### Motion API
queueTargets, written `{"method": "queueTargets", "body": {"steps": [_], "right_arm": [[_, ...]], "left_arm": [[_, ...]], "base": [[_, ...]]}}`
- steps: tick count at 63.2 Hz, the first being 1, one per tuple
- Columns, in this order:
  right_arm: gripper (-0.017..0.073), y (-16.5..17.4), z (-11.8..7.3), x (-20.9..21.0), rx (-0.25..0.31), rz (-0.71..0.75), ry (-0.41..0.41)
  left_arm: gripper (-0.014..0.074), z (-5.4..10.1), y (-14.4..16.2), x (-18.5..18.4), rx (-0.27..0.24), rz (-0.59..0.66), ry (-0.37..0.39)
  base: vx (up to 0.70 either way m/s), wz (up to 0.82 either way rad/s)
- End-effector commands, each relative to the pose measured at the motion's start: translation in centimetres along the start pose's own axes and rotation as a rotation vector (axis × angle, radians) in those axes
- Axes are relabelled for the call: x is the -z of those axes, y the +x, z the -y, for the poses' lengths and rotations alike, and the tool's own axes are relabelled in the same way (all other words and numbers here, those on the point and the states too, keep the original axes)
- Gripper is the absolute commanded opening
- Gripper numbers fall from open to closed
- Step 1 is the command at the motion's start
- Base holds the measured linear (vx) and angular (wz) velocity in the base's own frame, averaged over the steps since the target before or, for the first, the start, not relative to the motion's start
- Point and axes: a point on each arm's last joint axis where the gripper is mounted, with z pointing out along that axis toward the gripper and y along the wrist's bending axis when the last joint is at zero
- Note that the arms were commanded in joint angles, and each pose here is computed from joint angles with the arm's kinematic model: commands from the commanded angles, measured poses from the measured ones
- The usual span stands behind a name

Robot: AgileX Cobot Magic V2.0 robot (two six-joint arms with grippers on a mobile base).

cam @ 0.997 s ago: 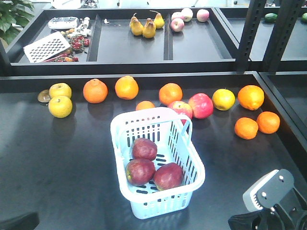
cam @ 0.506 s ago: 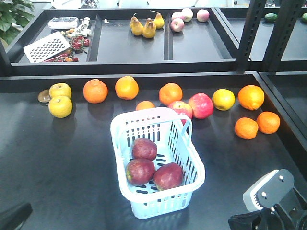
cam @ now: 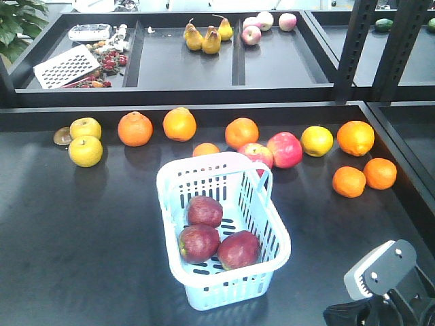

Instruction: Pick three apples into basket with both arms

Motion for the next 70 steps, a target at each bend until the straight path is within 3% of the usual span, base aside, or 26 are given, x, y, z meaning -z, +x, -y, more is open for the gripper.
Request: {"method": "queueTargets", "body": {"steps": [1, 10, 22, 43, 70], "right_arm": [[-0.0004, -1.1, 0.2, 0.5, 0.003, 0.066, 0.024], [-0.0004, -1.1, 0.2, 0.5, 0.003, 0.065, 0.023], [-0.0004, -1.1, 0.2, 0.5, 0.003, 0.065, 0.023], [-0.0004, -1.1, 0.2, 0.5, 0.003, 0.065, 0.023], [-0.0004, -1.1, 0.2, 0.5, 0.003, 0.065, 0.023]], "left_arm": [[-0.0006, -0.5, 0.0, 0.5, -0.005, 0.052, -0.074], [-0.0006, -1.1, 0.1, 0.8, 0.006, 0.052, -0.198], [-0.0006, -1.6, 0.1, 1.0, 0.032, 0.063, -0.295], [-0.0006, -1.9, 0.1, 1.1, 0.052, 0.066, -0.338], [-0.0006, -1.9, 0.1, 1.1, 0.059, 0.069, -0.337]], "base": [[0.00, 0.00], [0.00, 0.00], [0.00, 0.00], [0.00, 0.00], [0.00, 0.00]]}}
